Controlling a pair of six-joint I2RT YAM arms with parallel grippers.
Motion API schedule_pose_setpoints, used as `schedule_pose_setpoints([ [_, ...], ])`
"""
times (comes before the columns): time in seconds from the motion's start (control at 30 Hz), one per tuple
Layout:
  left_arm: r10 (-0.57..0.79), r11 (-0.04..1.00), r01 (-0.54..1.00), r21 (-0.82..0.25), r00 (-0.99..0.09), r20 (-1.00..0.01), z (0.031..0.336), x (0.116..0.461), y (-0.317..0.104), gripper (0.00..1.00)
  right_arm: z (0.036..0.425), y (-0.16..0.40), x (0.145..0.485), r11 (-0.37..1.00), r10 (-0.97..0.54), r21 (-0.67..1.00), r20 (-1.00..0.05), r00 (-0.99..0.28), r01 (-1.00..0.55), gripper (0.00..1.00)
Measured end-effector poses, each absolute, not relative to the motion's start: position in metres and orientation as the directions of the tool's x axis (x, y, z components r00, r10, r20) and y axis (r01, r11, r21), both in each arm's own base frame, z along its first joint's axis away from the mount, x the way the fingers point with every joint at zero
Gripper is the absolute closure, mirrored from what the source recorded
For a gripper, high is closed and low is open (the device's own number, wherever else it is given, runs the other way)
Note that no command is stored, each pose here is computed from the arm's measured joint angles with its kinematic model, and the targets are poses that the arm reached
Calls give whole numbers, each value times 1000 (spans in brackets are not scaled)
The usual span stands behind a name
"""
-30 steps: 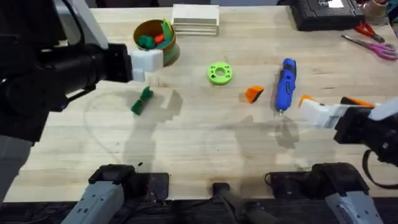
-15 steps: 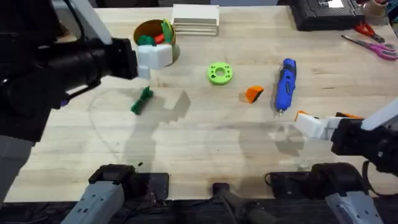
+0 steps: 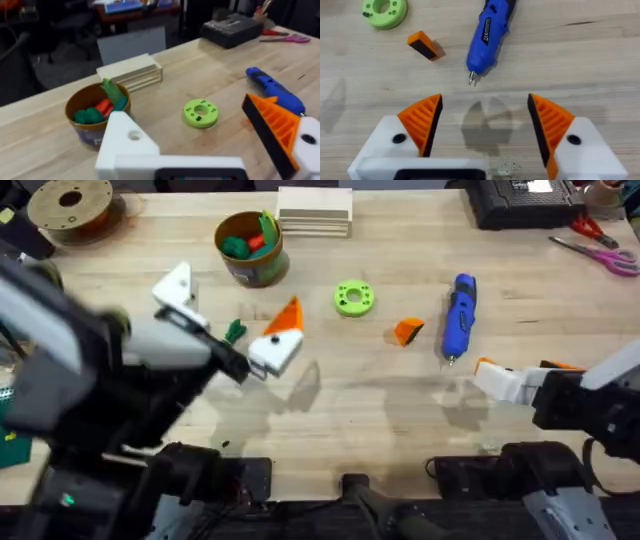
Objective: Pick up the gripper from the table and insert it into the empty holder that is missing its gripper. Then pick up a screw, insert it into the mounting hole, and use the screwdriver to tighten it. Finally, clean up the table by picking up the vegetable and placing it into the bucket.
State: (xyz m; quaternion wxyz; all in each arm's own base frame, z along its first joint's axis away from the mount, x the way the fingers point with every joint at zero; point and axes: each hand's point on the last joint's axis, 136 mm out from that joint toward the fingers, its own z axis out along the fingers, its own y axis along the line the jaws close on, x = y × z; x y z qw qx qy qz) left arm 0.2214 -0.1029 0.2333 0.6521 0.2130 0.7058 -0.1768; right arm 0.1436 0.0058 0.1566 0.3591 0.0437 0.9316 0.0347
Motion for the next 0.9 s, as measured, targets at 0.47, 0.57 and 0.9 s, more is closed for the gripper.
schedule_pose_setpoints([
  [0.47, 13, 798, 601, 46, 60, -998, 185, 210, -122, 14, 157, 6, 144, 994, 106, 96, -666, -738, 56, 12],
  [0.57, 15, 792, 609, 37, 41, -999, 181, 209, -124, 14, 157, 6, 144, 994, 106, 96, -666, -738, 56, 14],
  [0.9, 10, 767, 641, -29, -57, -998, 163, 203, -132, 14, 157, 6, 144, 994, 106, 96, -666, -738, 56, 13],
])
